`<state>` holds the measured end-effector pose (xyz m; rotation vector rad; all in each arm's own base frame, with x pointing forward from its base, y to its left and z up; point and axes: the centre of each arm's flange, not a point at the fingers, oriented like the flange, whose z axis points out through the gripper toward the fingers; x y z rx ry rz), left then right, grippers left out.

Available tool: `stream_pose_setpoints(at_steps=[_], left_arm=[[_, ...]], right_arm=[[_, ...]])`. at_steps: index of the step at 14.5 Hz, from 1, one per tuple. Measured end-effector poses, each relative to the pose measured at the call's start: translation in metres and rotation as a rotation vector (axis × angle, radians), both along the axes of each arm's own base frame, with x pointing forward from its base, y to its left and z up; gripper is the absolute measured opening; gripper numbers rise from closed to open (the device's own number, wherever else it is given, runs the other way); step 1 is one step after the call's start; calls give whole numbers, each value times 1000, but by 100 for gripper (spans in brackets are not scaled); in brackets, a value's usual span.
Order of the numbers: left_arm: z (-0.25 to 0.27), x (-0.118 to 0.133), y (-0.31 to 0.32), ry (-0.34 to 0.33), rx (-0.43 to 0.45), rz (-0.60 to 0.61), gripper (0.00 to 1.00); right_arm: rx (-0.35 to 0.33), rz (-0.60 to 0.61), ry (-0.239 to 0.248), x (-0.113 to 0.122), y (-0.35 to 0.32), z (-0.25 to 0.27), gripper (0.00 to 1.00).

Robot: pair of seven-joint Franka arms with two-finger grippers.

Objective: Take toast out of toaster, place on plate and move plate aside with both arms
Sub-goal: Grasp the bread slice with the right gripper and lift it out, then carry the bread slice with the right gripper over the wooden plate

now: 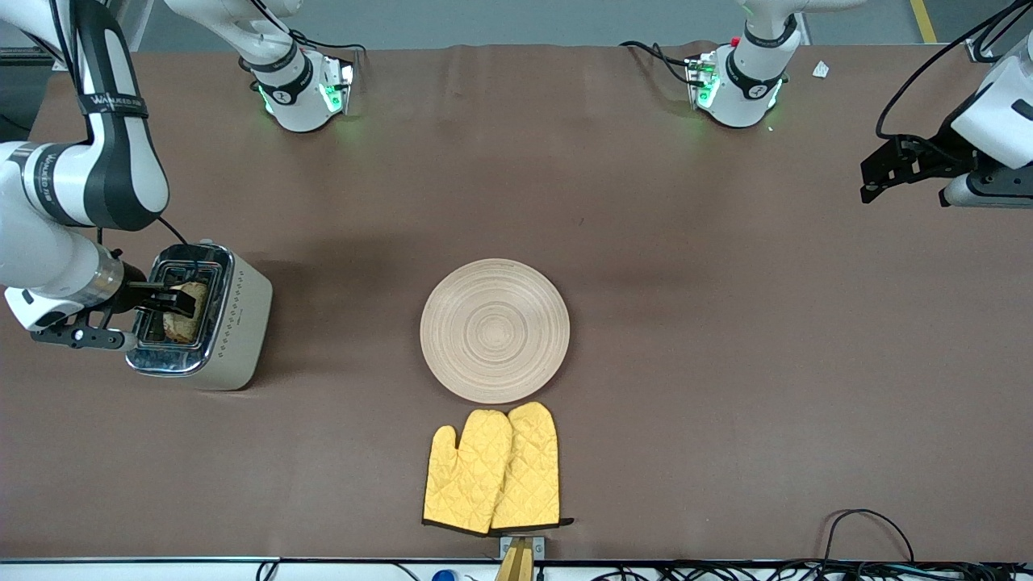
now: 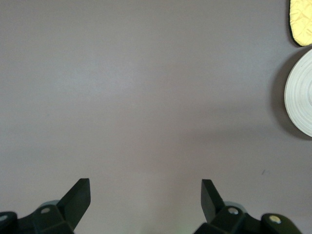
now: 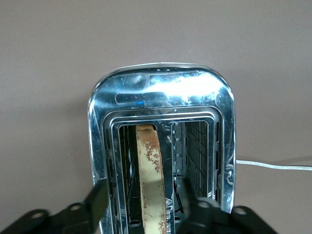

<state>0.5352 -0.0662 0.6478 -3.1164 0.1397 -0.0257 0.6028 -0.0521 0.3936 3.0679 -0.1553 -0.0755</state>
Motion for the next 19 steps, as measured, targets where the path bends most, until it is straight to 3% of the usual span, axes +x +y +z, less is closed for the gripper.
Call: stream_pose_setpoints(at_steps=[3, 8, 11, 12, 15, 17, 19], left_arm=[[0, 0, 0, 0, 0, 0, 100], [0, 0, 0, 0, 0, 0, 100], [0, 0, 0, 0, 0, 0, 100], [0, 0, 0, 0, 0, 0, 100], [0, 0, 0, 0, 0, 0, 100], [0, 0, 0, 1, 0, 0, 100], [0, 0, 0, 1, 0, 1, 100]], right_arm=[[0, -1, 8, -1, 0, -5, 48], [0, -5, 17, 1, -3, -17, 43], [0, -4, 17, 2, -3, -17, 13], [0, -3, 16, 2, -2, -16, 9], [1, -14, 12, 6, 13, -1, 9], [-1, -51, 14, 11, 51, 39, 9], [47, -70, -21, 10, 110, 85, 9]])
